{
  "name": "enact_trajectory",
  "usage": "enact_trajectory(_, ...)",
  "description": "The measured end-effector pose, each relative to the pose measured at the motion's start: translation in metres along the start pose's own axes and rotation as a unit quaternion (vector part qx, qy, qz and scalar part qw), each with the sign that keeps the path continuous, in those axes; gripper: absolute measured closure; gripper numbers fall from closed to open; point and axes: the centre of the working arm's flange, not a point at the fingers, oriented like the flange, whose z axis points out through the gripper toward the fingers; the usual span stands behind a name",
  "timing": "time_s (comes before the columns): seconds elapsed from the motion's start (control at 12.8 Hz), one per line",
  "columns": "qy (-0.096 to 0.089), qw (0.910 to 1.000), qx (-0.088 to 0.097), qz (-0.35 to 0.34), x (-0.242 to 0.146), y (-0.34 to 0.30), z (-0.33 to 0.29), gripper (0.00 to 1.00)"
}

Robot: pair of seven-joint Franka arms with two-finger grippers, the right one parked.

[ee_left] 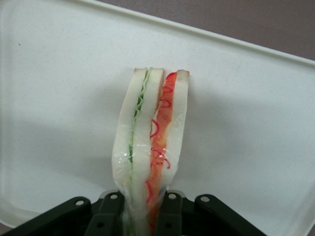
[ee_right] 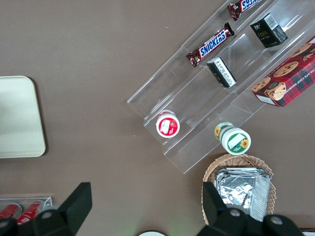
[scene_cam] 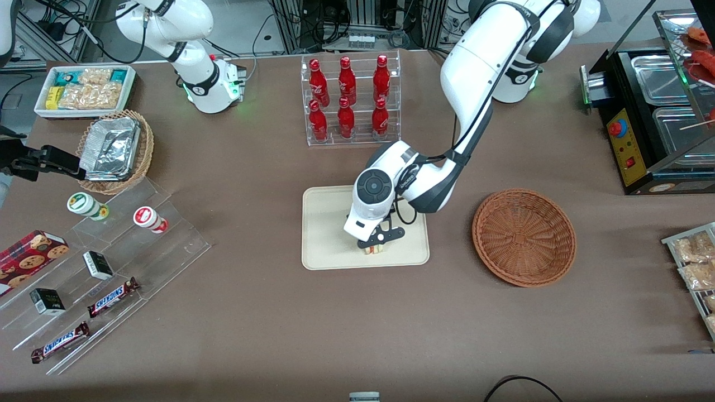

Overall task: Place sandwich from basket to tray
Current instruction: 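Lower the sandwich onto the tray center and open the left gripper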

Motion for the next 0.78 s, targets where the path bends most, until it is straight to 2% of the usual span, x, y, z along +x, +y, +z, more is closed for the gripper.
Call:
enact_trajectory(0.08,0.000,1.0000,-0.001,-0.004,0.001,0.000,0.003,0.76)
enact_trajectory(0.16,0.001,1.0000,-0.002,-0.005,0.001,0.000,0.004,0.76)
enact_trajectory(0.31,0.004,1.0000,-0.006,-0.005,0.003,0.001,0.002,0.63)
enact_trajectory(0.47,0.013,0.9997,-0.019,-0.005,0.006,0.006,-0.014,0.41)
enact_trajectory(0.63,0.028,0.9988,-0.041,-0.003,0.005,0.012,-0.052,0.19)
enact_trajectory(0.71,0.033,0.9985,-0.045,0.000,0.003,0.010,-0.077,0.05)
enact_trajectory(0.78,0.037,0.9983,-0.045,0.009,0.000,0.008,-0.099,0.00)
